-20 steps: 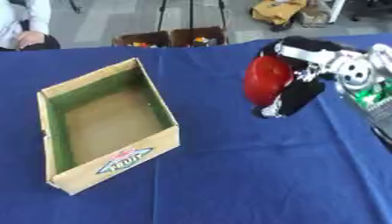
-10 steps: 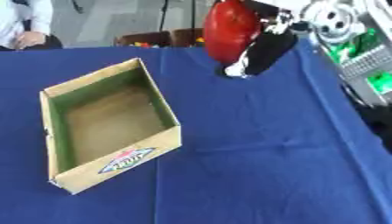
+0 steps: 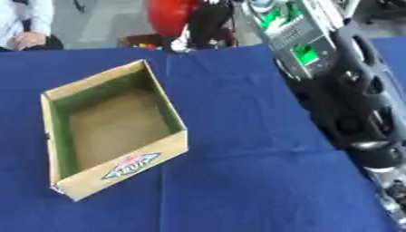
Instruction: Pick up objects on the table and place them in the box.
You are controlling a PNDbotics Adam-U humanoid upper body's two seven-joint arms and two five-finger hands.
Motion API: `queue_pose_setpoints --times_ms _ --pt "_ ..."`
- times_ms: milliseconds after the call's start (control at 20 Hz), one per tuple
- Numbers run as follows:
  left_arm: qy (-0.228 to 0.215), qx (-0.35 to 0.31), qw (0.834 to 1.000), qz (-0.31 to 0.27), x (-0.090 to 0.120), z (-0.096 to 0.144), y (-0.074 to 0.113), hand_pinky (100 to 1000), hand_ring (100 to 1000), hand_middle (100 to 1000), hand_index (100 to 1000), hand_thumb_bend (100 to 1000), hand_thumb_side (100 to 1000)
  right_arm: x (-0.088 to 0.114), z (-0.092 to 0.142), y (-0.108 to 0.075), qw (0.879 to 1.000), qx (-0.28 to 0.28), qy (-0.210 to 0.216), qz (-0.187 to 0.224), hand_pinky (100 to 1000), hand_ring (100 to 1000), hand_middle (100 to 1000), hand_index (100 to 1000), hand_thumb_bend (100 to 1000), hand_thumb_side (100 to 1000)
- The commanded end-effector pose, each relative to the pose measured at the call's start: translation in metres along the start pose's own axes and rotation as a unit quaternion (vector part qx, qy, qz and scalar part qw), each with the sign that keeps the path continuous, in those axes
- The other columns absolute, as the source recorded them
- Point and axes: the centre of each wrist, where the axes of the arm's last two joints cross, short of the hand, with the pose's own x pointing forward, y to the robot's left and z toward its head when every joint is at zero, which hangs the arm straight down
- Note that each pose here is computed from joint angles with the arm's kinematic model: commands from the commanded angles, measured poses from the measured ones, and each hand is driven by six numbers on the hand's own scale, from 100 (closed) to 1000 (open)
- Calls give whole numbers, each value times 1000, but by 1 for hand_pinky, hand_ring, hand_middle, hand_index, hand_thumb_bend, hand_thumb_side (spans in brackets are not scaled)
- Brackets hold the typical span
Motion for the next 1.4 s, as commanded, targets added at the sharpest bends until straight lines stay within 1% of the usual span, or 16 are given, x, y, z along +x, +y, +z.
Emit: queue_pose_setpoints --times_ms 50,300,600,750,950,1200,1400 --pt "-15 -6 1000 5 6 -7 0 628 869 815 871 100 942 8 -17 1 1000 -11 8 11 222 430 468 584 100 100" --pt "-17 -7 1000 13 6 -8 -3 628 869 815 872 100 943 11 -49 26 1000 9 29 5 223 428 464 582 100 100" --pt "-19 -7 1000 21 7 -9 -6 627 869 815 871 100 943 13 -76 64 998 46 50 -4 226 431 464 581 100 100" --pt "-20 -6 1000 23 7 -10 -7 626 869 815 871 100 944 12 -84 85 996 65 58 -8 227 432 464 580 100 100" --pt "-20 -5 999 26 7 -10 -7 626 869 815 871 100 944 16 -90 115 995 75 69 -10 228 434 464 578 100 100" --pt "-22 -6 999 28 8 -11 -8 627 869 815 871 100 944 22 -98 154 992 87 91 7 233 439 467 574 100 100" --pt "-23 -6 999 30 8 -12 -9 627 868 815 872 100 944 20 -103 180 988 106 107 24 239 447 471 573 100 100"
